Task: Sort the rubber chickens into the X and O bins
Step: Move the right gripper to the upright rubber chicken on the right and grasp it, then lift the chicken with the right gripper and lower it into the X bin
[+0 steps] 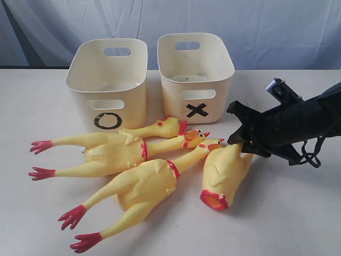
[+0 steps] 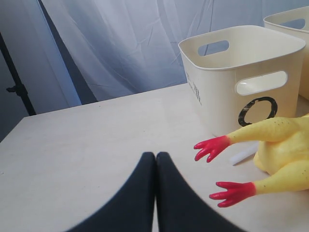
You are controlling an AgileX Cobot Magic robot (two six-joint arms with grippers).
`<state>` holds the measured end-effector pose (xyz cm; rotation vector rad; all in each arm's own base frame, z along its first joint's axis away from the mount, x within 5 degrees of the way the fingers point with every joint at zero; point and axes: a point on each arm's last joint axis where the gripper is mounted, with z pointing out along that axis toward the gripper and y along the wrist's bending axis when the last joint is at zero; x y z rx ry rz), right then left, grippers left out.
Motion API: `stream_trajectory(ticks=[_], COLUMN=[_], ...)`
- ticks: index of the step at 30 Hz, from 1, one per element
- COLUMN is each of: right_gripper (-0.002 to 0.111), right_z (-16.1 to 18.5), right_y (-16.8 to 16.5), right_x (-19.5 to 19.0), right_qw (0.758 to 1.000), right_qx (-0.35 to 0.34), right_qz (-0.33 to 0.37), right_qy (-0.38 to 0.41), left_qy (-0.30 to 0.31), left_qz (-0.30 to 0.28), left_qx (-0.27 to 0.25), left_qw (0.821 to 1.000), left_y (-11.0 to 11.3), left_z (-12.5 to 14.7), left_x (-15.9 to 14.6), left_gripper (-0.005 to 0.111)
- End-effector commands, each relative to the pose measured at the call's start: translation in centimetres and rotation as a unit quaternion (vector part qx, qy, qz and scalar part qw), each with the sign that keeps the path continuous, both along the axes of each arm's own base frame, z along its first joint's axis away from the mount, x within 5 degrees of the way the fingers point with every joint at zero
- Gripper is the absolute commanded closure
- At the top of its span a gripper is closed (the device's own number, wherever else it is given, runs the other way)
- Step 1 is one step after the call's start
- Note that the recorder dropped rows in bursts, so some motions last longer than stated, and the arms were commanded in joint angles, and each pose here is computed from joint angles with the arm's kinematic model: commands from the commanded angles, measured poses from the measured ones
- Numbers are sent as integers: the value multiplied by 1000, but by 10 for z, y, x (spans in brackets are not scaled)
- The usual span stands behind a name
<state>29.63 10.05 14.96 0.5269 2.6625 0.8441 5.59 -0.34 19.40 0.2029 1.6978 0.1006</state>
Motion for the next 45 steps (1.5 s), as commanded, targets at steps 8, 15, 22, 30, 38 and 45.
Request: stream_trajectory(ticks=[8, 15, 22, 30, 38, 45], right_gripper=[109, 109, 109, 109, 109, 109], right_z=[26, 64, 115, 159, 170, 172], right_y=[3, 1, 2, 5, 27, 51], right_x=[-9, -16, -12, 3, 12, 25], right_qw=[999, 991, 970, 936, 868, 850], right_qx=[18, 4, 6, 20, -88, -98], right_qz=[34, 67, 85, 66, 144, 178], right_qy=[-28, -118, -230, -346, -467, -486], left_qy=[-5, -5, -5, -5, -5, -5], left_qz=[-1, -1, -1, -1, -1, -1], left_qx=[-3, -3, -3, -3, -3, -3], left_qw=[1000, 1000, 1000, 1000, 1000, 1000], left_y=[0, 0, 0, 0, 0, 0], left_z=[0, 0, 0, 0, 0, 0], left_x=[0, 0, 0, 0, 0, 0], left_gripper=[107, 107, 107, 107, 107, 107])
